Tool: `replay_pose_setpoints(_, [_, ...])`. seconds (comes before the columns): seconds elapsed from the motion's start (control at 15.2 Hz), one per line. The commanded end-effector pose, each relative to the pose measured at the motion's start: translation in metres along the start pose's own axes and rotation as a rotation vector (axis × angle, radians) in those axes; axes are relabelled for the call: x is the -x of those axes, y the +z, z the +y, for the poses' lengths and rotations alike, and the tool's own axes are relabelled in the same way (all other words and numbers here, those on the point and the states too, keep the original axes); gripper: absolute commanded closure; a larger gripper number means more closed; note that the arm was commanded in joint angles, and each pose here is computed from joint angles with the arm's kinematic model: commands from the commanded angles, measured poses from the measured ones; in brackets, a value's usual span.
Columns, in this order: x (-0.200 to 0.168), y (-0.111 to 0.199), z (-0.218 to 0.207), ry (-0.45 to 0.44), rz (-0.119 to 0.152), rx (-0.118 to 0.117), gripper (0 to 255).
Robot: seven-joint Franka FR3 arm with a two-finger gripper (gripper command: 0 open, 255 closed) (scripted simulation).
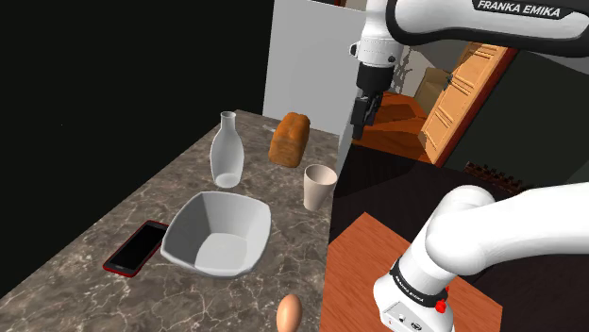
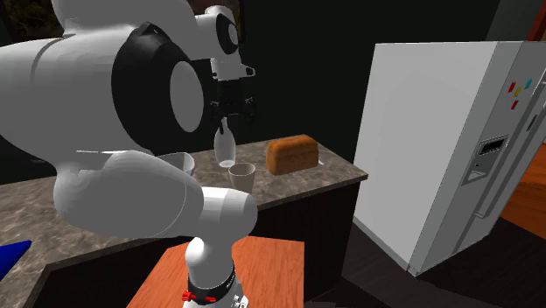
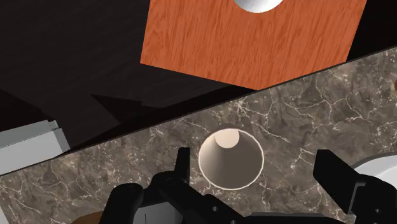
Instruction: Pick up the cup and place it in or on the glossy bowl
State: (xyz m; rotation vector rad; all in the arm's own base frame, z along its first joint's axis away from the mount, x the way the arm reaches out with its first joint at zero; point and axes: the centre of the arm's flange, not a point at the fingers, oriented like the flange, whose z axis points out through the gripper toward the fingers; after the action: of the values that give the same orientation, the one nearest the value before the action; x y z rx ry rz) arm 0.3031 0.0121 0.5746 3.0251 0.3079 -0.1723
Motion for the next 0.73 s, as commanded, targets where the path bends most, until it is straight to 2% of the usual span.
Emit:
replay_pose_setpoints(0.0, [0.0, 0.0, 0.0, 0.0, 0.0, 0.0, 0])
replay_pose_setpoints(0.66, [-0.063, 0.105, -0.048, 0.019, 0.025, 0.021, 0])
